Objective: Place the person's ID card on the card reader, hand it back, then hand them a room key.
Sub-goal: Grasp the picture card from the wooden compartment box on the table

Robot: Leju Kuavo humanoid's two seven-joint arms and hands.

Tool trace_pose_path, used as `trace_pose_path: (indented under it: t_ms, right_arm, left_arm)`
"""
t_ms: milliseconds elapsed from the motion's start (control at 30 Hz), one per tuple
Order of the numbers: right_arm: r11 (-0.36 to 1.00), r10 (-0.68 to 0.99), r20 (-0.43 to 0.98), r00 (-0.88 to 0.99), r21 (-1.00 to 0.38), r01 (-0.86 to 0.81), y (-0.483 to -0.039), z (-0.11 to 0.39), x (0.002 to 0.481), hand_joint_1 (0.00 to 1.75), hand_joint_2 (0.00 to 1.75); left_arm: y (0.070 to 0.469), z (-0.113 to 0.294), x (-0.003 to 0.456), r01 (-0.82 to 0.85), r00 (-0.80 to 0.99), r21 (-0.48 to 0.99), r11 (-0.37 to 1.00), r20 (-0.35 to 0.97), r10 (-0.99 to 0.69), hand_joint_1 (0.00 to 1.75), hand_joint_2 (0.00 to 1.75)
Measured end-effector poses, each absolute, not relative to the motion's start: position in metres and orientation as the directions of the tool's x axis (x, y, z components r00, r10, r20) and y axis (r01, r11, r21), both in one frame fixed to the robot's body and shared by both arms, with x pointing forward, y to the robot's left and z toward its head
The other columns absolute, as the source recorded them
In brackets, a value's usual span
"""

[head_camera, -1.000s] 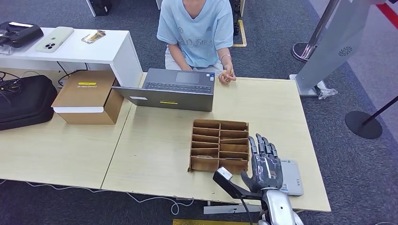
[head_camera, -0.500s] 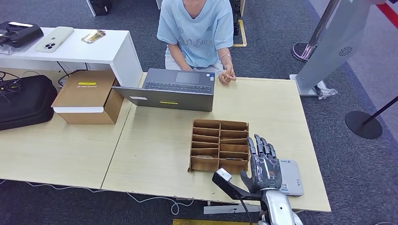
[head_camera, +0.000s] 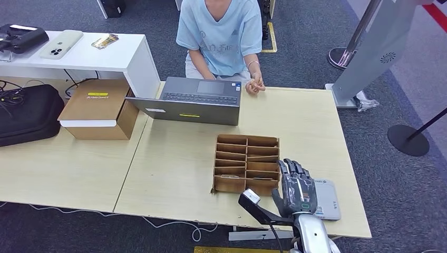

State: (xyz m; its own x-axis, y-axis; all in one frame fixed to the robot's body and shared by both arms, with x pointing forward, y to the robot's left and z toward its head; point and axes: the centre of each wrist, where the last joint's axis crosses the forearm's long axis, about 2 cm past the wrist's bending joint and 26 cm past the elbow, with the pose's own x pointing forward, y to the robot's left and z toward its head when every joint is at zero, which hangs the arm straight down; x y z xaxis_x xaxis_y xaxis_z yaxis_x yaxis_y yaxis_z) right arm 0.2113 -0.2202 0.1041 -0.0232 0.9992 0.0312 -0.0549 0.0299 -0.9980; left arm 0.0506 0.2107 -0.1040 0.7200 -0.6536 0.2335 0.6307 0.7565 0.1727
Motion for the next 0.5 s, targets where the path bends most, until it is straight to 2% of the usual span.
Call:
trace_pose_path:
  t_ms: [500]
  right_arm:
    - [0.019,0.998,0.024,-0.057,-0.996,-0.084,-0.213,0.102,0.223,0.55,1.75]
  left_arm:
    - [0.21,-0.104,0.052,0.65,0.703,0.174,0.74,0.233,-0.672,0.0,0.0]
